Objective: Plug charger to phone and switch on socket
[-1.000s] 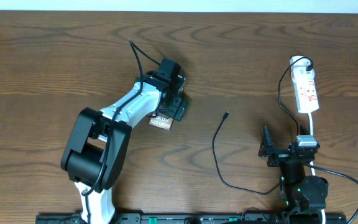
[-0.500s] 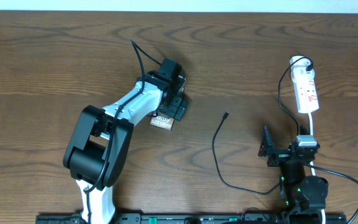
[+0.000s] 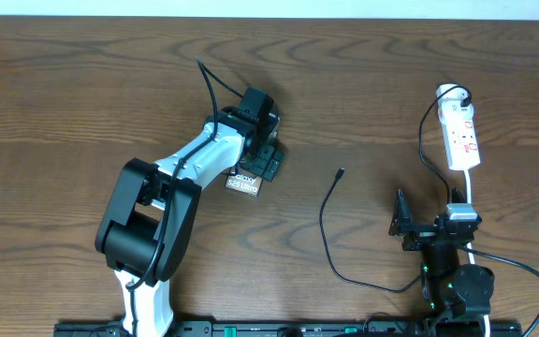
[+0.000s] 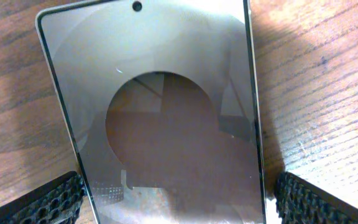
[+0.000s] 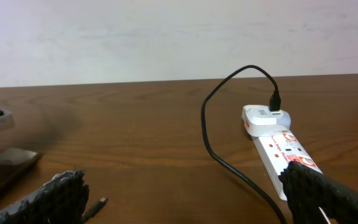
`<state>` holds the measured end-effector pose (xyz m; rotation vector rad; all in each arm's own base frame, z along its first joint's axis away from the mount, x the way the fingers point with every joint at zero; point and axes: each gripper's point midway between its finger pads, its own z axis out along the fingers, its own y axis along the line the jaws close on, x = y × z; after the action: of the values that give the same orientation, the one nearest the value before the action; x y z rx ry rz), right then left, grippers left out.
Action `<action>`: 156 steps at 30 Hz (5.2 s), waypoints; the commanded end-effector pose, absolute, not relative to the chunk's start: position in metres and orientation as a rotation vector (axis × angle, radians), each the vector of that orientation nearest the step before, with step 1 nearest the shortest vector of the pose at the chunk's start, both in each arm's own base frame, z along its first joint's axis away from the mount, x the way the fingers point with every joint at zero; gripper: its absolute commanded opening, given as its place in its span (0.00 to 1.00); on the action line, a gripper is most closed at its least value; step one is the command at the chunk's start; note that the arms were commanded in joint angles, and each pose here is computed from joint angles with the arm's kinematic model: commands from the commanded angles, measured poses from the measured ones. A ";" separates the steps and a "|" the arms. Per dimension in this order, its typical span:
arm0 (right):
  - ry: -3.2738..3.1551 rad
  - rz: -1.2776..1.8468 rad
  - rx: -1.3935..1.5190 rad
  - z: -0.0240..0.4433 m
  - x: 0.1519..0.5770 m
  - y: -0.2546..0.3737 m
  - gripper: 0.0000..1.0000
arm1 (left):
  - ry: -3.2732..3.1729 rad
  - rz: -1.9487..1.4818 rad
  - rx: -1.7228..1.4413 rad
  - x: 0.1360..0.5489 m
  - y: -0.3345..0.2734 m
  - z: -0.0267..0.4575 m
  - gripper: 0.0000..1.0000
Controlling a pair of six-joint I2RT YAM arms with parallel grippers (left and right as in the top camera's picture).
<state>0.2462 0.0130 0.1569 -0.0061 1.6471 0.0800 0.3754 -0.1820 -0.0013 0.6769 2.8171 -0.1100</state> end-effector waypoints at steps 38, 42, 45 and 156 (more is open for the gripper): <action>1.647 0.090 -0.030 0.156 0.246 0.018 0.99 | 2.947 -0.094 0.529 0.357 -0.173 -0.029 0.62; 1.647 0.090 -0.029 0.156 0.246 0.018 0.99 | 2.956 -0.090 0.531 0.354 -0.172 -0.029 0.60; 1.647 0.090 -0.029 0.156 0.246 0.018 0.99 | 2.957 -0.090 0.532 0.354 -0.172 -0.028 0.60; 1.647 0.090 -0.029 0.156 0.246 0.018 0.99 | 2.955 -0.268 -0.030 0.325 -0.170 0.026 0.48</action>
<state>0.2462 0.0130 0.1569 -0.0061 1.6471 0.0800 0.3268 -0.1727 0.0311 -0.0153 2.9531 -0.2839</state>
